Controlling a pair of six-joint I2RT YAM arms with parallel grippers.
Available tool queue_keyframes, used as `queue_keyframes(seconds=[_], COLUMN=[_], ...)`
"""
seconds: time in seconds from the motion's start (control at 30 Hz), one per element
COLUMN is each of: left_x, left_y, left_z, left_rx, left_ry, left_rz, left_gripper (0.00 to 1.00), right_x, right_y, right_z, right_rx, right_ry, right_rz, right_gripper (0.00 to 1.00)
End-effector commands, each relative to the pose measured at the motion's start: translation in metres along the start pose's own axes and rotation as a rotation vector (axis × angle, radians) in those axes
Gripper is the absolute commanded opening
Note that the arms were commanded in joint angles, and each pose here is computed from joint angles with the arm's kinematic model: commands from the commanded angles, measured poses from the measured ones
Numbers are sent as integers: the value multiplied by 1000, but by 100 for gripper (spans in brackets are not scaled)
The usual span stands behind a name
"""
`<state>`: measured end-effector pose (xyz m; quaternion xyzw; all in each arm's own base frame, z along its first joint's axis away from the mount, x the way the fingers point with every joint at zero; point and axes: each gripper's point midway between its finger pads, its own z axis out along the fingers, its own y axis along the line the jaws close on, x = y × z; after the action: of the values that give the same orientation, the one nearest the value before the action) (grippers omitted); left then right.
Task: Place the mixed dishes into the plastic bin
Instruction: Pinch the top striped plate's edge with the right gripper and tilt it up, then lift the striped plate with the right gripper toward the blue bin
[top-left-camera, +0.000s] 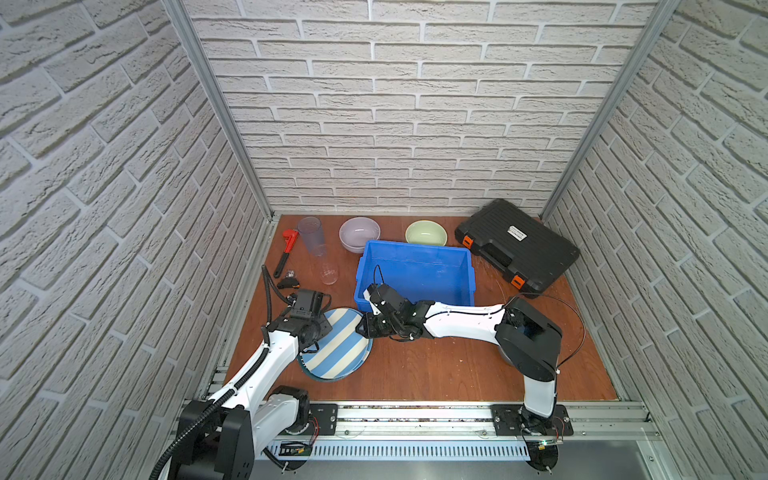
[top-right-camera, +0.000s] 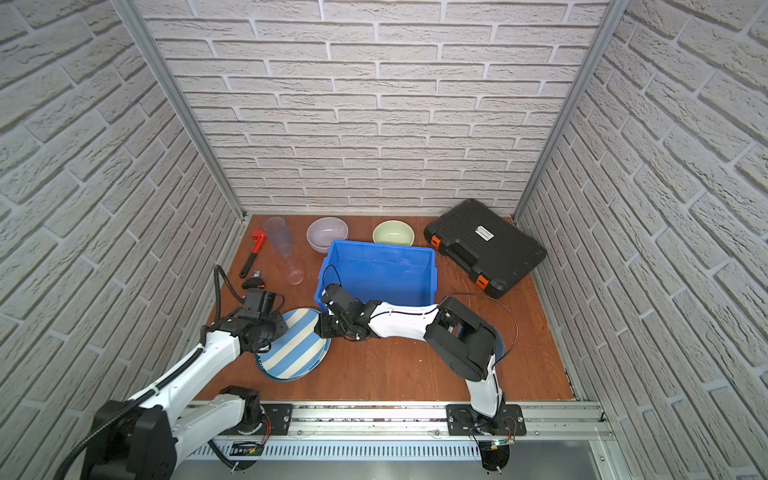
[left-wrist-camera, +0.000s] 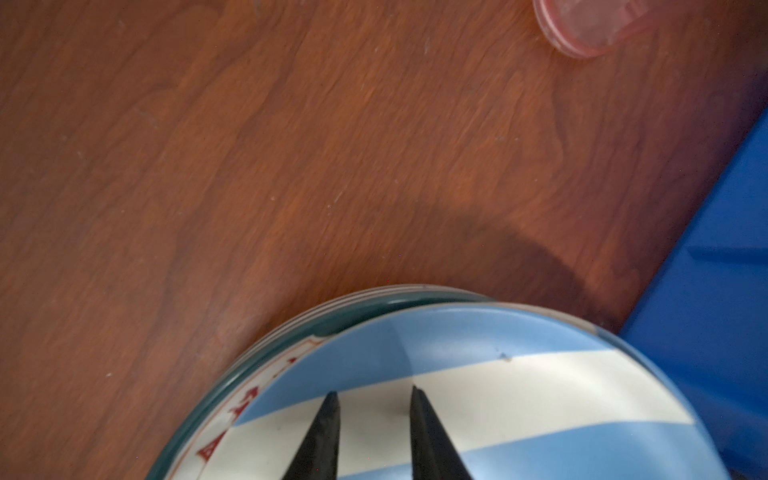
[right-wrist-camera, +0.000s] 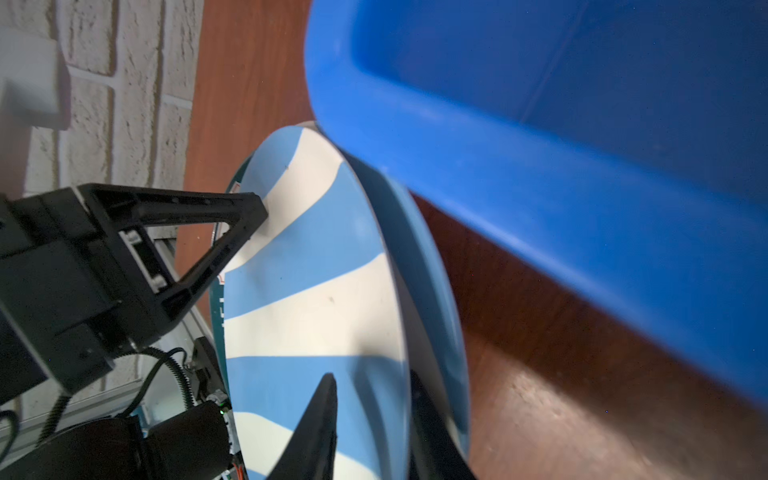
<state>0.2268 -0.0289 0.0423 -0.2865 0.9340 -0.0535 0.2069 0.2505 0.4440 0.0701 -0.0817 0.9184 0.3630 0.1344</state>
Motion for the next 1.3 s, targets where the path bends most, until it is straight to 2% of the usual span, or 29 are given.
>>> queue_keyframes(seconds=[0.0,0.23,0.33,0.5,0.7,0.97,1.27], left_x=[65,61,53,28,1,-25,-39], left_y=[31,28,22,12,2,-10,-4], left_z=[16,10,1,-23,-50,-71,-67], left_rx=[-73,-61,-45,-36,-28,-1,-1], left_ry=[243,232,209,145,95,42,31], left_rz=[4,3,0,16,39,51,25], left_gripper=[30,30,31,41,47,61,62], right_x=[27,26,18,12,-3,-28,-63], right_y=[6,0,10,17,32,36,45], right_z=[20,16,0,-18,-43,-79,-133], right_rx=[-80,-60,-63,-49,-64,-57,-101], right_ry=[86,75,48,34,10,-37,-116], right_rz=[19,16,-16,-75,-141,-167,-173], right_gripper=[24,11,7,6,6,6,6])
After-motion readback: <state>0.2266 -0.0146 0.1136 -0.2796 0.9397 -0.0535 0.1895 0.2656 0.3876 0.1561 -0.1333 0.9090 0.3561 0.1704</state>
